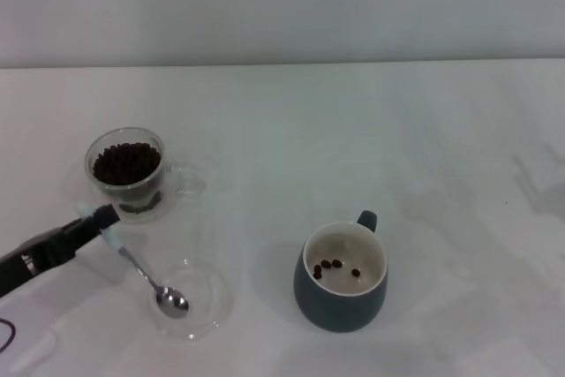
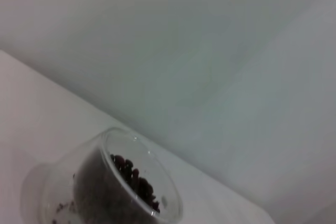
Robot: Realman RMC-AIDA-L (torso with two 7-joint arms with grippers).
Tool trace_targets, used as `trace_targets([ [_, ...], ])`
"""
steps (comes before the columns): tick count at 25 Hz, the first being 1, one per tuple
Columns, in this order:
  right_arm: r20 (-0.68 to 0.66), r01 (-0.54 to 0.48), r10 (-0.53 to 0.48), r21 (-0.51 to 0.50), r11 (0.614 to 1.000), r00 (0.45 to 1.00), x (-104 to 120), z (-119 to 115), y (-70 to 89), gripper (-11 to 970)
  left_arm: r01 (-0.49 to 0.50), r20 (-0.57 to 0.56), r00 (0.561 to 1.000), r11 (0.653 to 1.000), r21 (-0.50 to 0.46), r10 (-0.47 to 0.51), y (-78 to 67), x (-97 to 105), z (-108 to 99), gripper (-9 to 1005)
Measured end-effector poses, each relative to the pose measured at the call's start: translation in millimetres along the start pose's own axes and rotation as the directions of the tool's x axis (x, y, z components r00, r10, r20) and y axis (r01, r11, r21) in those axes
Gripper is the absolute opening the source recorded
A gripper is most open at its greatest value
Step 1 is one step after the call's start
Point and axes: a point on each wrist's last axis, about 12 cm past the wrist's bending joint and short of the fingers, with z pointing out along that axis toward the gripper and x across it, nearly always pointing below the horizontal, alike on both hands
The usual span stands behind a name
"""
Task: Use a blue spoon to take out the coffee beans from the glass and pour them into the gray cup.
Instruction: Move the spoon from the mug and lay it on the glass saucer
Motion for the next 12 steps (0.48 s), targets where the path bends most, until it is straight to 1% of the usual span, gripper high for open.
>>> trace_targets([
  [6,-0.002,0.0,0.0,0.0,1.0,1.0,0,1,-0.1,531,-0.002,0.031,1.0,1.0,0.007,0.002,-0.4,-6,0,135],
  [12,0.001,0.002,-0.002,-0.006,1.0,1.0,0,3,0.0,531,0.017,0.024,1.0,1.0,-0.009,-0.017,1.0,-6,13,135],
])
